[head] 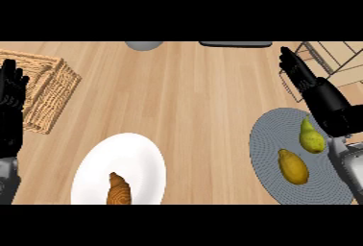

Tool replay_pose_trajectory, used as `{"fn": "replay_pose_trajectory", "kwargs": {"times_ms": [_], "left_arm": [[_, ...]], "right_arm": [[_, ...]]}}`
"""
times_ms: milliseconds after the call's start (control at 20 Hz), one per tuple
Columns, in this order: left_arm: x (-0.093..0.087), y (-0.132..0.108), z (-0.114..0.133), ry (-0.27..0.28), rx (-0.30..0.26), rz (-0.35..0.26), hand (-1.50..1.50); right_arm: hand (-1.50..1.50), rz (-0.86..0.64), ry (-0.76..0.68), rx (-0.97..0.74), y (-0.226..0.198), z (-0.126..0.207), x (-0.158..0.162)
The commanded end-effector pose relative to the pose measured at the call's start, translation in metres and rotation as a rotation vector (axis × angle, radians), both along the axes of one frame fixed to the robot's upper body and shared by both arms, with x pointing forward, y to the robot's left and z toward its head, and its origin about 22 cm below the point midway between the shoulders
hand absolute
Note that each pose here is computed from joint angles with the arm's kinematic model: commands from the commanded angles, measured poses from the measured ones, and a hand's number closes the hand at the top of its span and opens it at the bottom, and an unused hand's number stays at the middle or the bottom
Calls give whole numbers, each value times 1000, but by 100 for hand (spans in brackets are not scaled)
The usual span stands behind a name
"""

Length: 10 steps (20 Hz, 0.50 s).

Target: Pick the pear from the placemat and place it in the tiered shelf

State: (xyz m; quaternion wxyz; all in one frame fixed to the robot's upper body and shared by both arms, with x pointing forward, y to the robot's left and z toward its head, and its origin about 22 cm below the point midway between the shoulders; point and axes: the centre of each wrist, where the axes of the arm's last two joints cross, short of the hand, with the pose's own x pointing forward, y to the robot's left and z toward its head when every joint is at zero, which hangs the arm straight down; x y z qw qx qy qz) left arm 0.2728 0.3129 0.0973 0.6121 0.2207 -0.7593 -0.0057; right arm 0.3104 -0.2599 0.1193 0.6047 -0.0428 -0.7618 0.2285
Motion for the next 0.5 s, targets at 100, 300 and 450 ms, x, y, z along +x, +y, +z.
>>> {"fn": "replay_pose_trajectory", "kwargs": {"times_ms": [100, 300, 450], "left_arm": [[-7, -28, -26, 94, -6, -133, 0], [-8, -38, -38, 156, -60, -184, 0], [-10, -55, -44, 173, -68, -278, 0]], "right_arm": [[-150, -254, 194, 148, -77, -16, 16], [-150, -454, 256, 714, -80, -50, 13], [150, -756, 393, -196, -166, -62, -29]]}}
